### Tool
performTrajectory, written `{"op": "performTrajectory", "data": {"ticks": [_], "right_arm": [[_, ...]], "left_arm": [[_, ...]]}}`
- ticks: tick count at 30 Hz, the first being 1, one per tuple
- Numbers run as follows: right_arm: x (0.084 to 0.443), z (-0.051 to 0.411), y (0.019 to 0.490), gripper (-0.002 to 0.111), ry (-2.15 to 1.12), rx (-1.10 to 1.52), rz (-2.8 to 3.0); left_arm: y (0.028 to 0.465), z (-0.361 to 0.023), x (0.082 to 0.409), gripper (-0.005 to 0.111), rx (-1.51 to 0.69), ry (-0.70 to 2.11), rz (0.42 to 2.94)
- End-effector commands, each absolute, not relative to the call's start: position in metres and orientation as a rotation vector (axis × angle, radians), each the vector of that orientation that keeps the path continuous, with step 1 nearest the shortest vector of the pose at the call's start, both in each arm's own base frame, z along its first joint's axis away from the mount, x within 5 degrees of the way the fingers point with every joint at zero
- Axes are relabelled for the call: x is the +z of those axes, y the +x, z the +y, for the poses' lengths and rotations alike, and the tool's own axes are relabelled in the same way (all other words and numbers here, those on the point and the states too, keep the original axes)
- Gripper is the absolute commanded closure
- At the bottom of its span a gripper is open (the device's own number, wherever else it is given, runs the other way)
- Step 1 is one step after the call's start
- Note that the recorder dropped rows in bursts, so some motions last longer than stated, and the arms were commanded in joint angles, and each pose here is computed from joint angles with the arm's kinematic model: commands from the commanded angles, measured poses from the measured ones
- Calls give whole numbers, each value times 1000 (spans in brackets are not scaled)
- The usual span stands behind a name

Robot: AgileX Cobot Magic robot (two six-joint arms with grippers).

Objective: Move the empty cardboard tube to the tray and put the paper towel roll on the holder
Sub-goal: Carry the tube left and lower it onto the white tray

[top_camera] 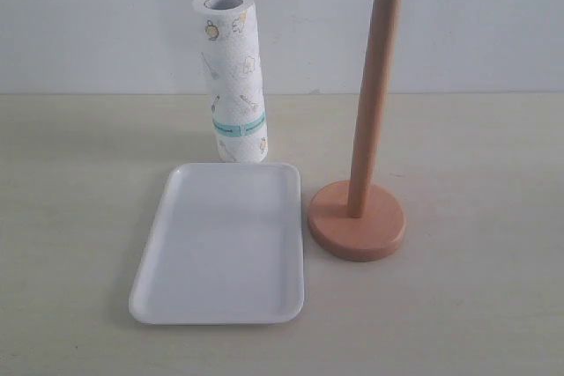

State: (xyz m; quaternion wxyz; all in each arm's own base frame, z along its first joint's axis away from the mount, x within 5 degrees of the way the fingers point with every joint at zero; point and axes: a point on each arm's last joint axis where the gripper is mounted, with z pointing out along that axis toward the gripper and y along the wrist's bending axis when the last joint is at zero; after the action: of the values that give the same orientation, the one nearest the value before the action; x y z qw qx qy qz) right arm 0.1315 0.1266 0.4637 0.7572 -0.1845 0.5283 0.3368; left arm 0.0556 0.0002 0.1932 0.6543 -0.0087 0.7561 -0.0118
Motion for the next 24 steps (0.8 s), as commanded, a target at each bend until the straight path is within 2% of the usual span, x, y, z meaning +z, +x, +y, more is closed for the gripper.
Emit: {"op": "performTrajectory", "data": {"ticks": [1,8,17,24], "right_arm": [[474,143,118,107,-465,886,1237],[459,189,117,107,-571,1017,1371],[388,253,155,107,-690,927,1680],[349,274,172,107,-712,875,1854]], "left_arm": [[56,0,192,103,-27,-22,1714],[56,0,192,103,-27,-22,1714],[56,0,192,103,-27,-22,1714],[56,0,192,103,-27,-22,1714]]}}
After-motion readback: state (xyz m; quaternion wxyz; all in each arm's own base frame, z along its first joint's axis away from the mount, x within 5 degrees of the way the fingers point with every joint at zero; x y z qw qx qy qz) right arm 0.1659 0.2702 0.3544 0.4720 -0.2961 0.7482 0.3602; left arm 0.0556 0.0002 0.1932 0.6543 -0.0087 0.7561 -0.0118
